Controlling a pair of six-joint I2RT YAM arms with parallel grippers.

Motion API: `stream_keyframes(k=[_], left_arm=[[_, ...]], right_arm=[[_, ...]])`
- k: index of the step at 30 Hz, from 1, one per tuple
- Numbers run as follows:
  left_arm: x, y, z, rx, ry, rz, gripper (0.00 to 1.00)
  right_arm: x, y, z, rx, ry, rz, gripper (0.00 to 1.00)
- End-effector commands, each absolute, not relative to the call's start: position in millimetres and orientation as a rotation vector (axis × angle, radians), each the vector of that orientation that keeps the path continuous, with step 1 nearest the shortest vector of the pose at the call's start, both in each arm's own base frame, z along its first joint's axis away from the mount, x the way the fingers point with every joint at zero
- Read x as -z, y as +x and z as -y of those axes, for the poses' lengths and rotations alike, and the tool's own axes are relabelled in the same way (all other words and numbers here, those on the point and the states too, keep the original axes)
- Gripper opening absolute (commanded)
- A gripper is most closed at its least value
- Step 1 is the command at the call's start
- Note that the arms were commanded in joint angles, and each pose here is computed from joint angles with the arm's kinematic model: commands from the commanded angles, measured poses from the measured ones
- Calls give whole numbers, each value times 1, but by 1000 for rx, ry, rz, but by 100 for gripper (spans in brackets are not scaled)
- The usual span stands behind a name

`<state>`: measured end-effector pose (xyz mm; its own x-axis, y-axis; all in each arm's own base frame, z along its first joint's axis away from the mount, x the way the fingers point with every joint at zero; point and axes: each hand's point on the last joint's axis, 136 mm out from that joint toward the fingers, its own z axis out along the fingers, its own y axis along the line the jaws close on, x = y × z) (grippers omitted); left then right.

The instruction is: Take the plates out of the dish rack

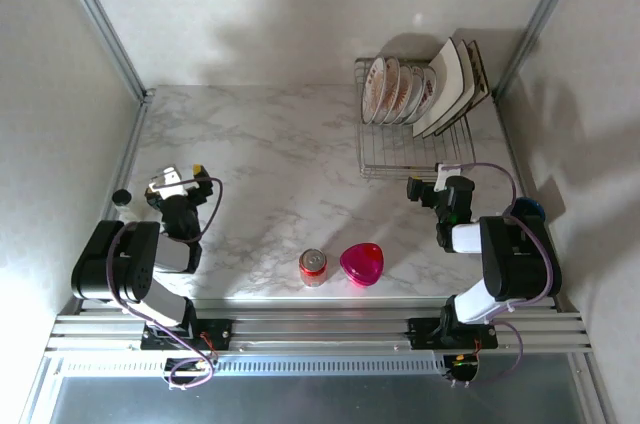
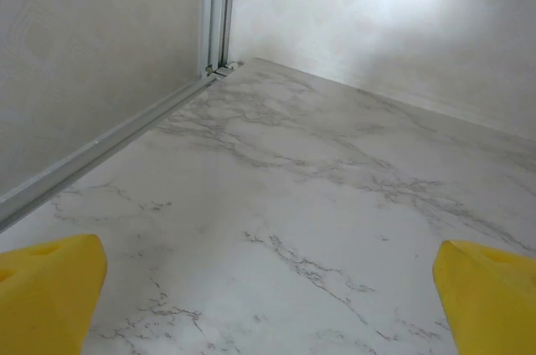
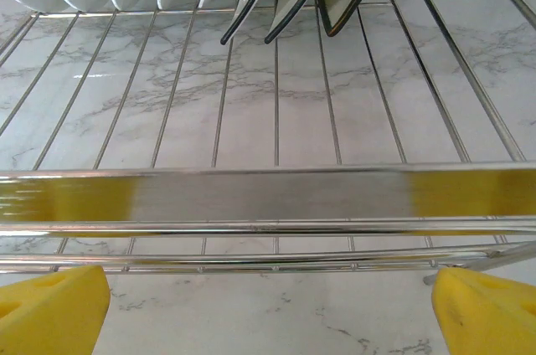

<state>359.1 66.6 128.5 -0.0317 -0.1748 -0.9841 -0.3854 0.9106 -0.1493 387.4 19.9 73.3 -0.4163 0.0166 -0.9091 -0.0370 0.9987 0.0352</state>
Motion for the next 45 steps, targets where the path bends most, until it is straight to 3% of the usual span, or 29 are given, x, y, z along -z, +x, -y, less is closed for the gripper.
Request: stream_keyframes(k=[1,28,36,45], left_arm=[[-135,359,-66,-159,-441,-1582,99],[-136,360,-65,-153,-436,-1579,100],[-144,379,-60,-217,-401,-1723,100],[-132,386,-30,-93,-382,-1962,100]], right_arm=[[-84,394,-19,-69,-2,-1967,99],[-86,395,-19,-66,-3,-1972,99],[-108,392,-19,-62,-8,-2031,99],[-101,339,-19,7,68,-2273,99]])
